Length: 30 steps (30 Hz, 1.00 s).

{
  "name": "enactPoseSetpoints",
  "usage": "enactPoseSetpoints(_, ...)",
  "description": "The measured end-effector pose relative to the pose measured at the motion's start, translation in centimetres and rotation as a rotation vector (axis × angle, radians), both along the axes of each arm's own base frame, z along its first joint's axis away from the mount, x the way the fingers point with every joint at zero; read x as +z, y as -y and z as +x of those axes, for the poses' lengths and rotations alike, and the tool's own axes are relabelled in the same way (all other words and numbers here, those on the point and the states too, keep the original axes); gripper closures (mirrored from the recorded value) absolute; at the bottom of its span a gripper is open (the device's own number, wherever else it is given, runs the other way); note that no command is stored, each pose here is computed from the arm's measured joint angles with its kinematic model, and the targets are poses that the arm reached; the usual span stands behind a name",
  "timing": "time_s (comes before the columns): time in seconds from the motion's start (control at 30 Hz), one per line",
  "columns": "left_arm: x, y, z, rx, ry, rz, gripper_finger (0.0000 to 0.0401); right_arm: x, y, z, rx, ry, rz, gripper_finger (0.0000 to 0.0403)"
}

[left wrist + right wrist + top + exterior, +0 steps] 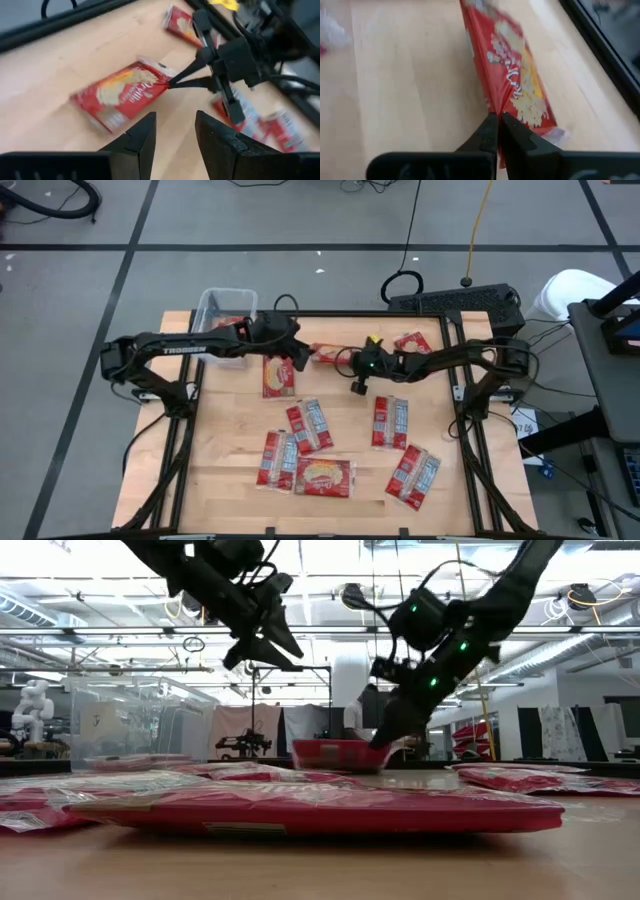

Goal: Sort popcorn bags into baskets
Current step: Put the red popcorn bag into the transparent container

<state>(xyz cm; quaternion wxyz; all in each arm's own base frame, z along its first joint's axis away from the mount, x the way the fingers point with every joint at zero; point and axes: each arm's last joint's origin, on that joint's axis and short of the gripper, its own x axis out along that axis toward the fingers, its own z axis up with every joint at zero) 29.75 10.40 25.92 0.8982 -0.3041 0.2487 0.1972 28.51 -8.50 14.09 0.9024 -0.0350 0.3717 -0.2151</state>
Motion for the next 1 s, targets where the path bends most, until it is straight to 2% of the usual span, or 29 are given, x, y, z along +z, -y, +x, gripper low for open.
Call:
enactPoseSetpoints(0.13, -0.4, 0.4, 0.5, 0.075, 0.024, -0.125, 0.0261, 1.8, -0.7, -0.5, -0.11, 0.103, 0.118, 0.0402)
enactPoseSetpoints(0.3, -1.2, 0.8, 1.2, 0.216, 0.06, -0.298, 0.026, 2.6, -1.3, -1.1, -0.246, 0.178, 0.267, 0.0403)
enactPoseSetpoints(0.5, -2.8, 0.0, 3.2, 0.346, 0.181, -0.469, 0.0251, 2.6, -1.5, -1.1, -0.328, 0.233, 0.358, 0.0403)
enactPoseSetpoints(0.7, -6.7, -1.2, 5.0, 0.527, 0.21, -0.664, 0.0173, 2.6, -1.5, -1.1, -0.343, 0.24, 0.367, 0.0403)
enactPoseSetpoints(0.87, -9.6, -2.0, 6.3, 0.563, 0.24, -0.716, 0.01, 2.6, -1.5, -1.1, -0.357, 0.249, 0.381, 0.0403)
enactPoseSetpoints(1.0, -11.7, -2.5, 6.9, 0.635, 0.269, -0.779, 0.0072, 2.6, -1.5, -1.1, -0.357, 0.249, 0.382, 0.0403)
